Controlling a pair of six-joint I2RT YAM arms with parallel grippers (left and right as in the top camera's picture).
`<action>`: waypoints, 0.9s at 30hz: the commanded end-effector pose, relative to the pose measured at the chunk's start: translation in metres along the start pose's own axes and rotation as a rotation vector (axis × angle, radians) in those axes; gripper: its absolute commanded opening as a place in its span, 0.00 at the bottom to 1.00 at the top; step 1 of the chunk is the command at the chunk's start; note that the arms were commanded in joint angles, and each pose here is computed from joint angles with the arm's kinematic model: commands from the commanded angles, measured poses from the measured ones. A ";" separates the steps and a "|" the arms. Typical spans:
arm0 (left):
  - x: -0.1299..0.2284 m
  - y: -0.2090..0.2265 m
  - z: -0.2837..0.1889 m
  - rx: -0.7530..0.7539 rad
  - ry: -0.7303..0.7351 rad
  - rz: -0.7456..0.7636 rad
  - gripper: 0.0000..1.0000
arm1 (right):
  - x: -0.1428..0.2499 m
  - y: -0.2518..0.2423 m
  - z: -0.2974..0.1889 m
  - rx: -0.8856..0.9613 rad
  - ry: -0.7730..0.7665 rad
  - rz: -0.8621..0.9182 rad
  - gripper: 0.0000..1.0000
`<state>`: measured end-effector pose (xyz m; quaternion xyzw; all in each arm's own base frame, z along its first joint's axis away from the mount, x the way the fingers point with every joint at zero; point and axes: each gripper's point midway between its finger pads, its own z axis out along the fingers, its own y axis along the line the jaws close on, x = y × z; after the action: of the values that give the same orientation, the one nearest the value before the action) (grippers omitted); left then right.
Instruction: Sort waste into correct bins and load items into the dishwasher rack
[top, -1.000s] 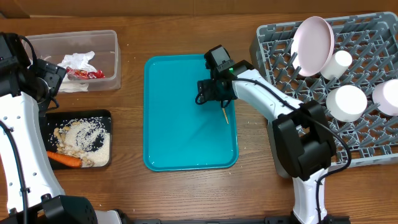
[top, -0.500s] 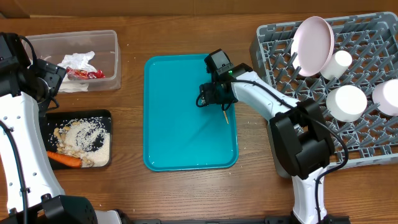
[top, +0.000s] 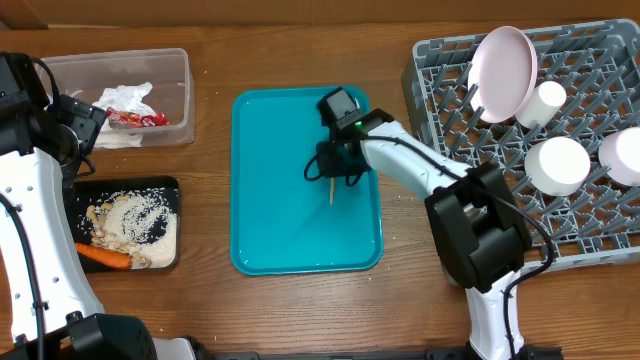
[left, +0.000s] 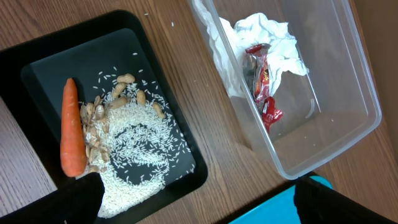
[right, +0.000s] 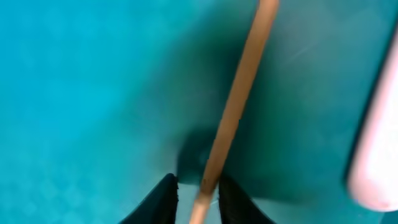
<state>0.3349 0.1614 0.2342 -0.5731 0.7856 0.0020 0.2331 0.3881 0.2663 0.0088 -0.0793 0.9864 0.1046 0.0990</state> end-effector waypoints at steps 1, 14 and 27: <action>-0.002 -0.002 0.000 0.002 -0.006 -0.009 1.00 | 0.015 0.000 0.009 0.059 0.018 -0.010 0.18; -0.002 -0.002 0.000 0.002 -0.006 -0.009 1.00 | 0.005 0.010 -0.030 0.019 0.046 0.085 0.04; -0.002 -0.002 0.000 0.002 -0.006 -0.009 1.00 | -0.061 -0.084 -0.253 -0.030 -0.249 0.114 0.18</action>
<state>0.3350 0.1614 0.2343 -0.5731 0.7856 0.0019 0.2333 0.4188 0.1542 0.2228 0.0024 0.9746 0.1176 0.1908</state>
